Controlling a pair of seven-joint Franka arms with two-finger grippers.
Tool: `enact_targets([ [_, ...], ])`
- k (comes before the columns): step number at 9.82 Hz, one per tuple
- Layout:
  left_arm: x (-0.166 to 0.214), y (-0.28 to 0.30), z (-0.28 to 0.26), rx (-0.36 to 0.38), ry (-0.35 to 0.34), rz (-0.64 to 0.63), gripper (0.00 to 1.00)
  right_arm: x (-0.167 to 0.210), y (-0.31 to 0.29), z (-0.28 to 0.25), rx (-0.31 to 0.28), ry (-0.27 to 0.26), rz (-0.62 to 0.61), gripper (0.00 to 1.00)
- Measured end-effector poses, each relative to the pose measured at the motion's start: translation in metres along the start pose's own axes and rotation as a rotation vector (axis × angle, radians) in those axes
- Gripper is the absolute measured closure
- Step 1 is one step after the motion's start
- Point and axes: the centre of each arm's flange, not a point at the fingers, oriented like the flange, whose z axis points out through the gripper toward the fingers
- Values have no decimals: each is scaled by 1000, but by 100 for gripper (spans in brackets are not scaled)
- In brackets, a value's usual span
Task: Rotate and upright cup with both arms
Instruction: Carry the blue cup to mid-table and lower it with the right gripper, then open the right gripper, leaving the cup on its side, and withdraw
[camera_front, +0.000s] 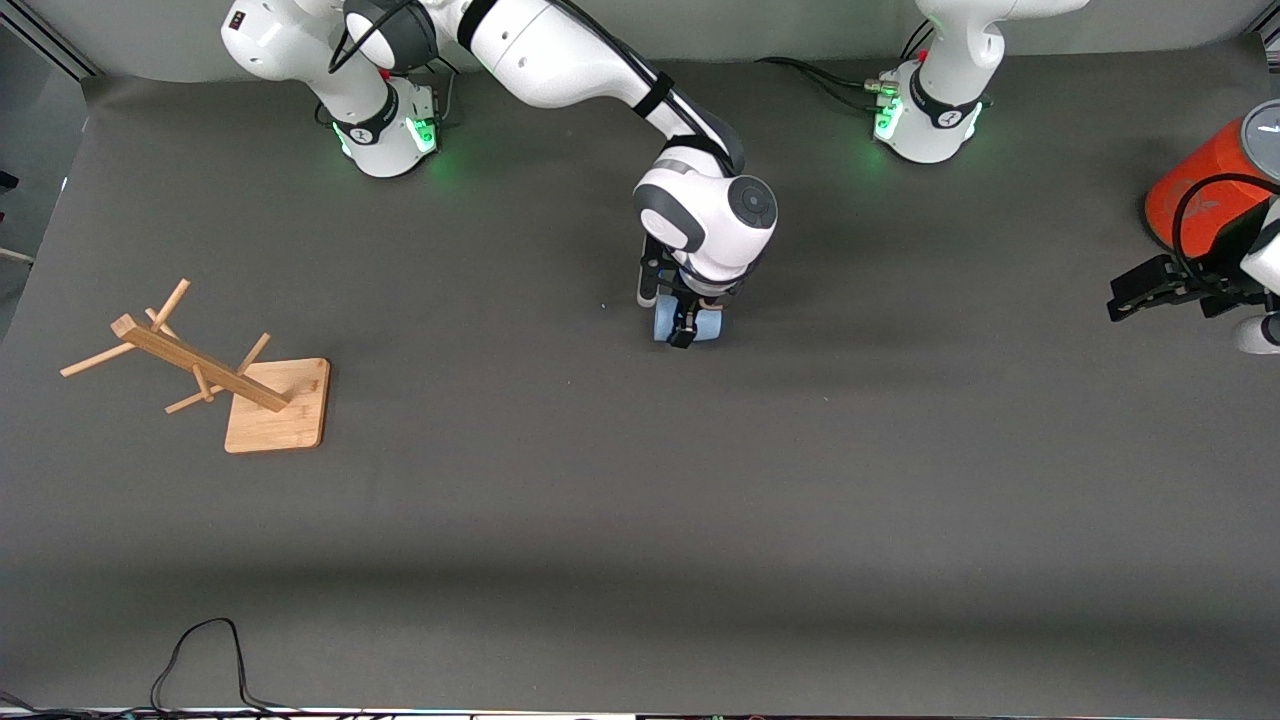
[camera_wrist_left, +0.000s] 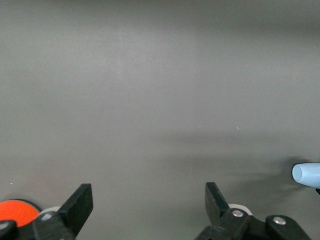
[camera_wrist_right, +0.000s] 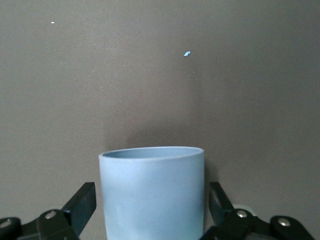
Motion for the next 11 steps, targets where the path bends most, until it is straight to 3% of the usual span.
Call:
enact_targets([
  [3, 0, 0, 0, 0, 0, 0, 0, 1, -9, -17, 17, -21, 4, 0],
  [6, 0, -1, 0, -1, 0, -1, 0, 33, -21, -89, -12, 10, -66, 0],
  [11, 0, 8, 0, -6, 0, -10, 0, 195, -111, -223, -154, -13, -335, 0],
])
